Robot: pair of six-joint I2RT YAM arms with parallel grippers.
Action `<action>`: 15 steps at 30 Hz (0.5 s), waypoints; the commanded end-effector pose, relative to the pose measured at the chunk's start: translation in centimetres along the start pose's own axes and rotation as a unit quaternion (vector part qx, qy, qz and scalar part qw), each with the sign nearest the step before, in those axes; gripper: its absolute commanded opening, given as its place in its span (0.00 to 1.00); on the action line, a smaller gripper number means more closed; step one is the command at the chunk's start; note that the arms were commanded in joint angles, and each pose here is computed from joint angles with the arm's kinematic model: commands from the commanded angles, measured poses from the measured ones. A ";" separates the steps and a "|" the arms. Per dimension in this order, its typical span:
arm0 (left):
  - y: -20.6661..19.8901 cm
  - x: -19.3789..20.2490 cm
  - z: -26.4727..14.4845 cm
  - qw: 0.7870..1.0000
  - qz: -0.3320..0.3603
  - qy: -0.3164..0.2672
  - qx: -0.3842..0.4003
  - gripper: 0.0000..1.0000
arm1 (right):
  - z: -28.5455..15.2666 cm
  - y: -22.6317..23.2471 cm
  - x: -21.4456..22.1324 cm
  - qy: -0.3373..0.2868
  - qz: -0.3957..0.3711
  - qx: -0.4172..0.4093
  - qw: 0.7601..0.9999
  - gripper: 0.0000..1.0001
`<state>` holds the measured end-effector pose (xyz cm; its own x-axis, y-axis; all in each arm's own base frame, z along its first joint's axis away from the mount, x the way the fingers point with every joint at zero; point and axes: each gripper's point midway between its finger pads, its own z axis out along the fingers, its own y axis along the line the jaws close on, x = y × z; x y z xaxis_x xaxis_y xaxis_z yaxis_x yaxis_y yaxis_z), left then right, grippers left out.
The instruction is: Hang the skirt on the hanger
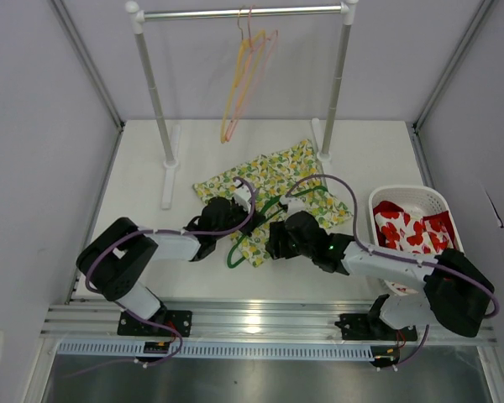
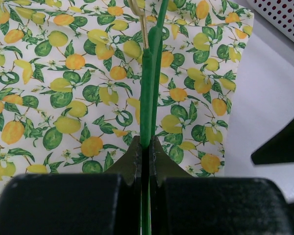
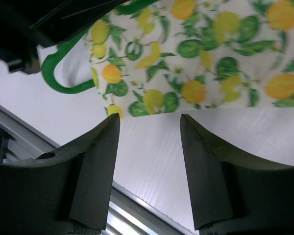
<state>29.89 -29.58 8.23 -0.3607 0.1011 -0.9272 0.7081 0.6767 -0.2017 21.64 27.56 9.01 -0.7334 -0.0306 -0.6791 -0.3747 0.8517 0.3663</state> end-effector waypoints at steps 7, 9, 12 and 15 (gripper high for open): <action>0.5 5.2 -0.2 0.996 -0.001 0.091 0.019 0.00 | 4.3 4.5 0.4 -0.065 -0.090 -0.003 0.994 0.61; 0.5 5.3 -0.2 0.995 -0.003 0.095 0.022 0.00 | 5.0 4.9 1.3 -0.059 -0.104 0.002 0.993 0.64; 0.4 5.6 -0.3 0.995 -0.006 0.098 0.026 0.00 | 5.7 5.1 2.1 -0.053 -0.119 0.016 0.991 0.66; 0.3 5.6 -0.2 0.995 -0.007 0.099 0.029 0.00 | 6.5 5.0 3.0 -0.043 -0.132 0.032 0.990 0.63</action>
<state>30.23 -29.81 7.95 -0.3792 0.1019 -0.9197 0.7289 0.6452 -0.2290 19.86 33.33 3.04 -0.6239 -0.2487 -0.7409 -0.5202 0.8397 0.1562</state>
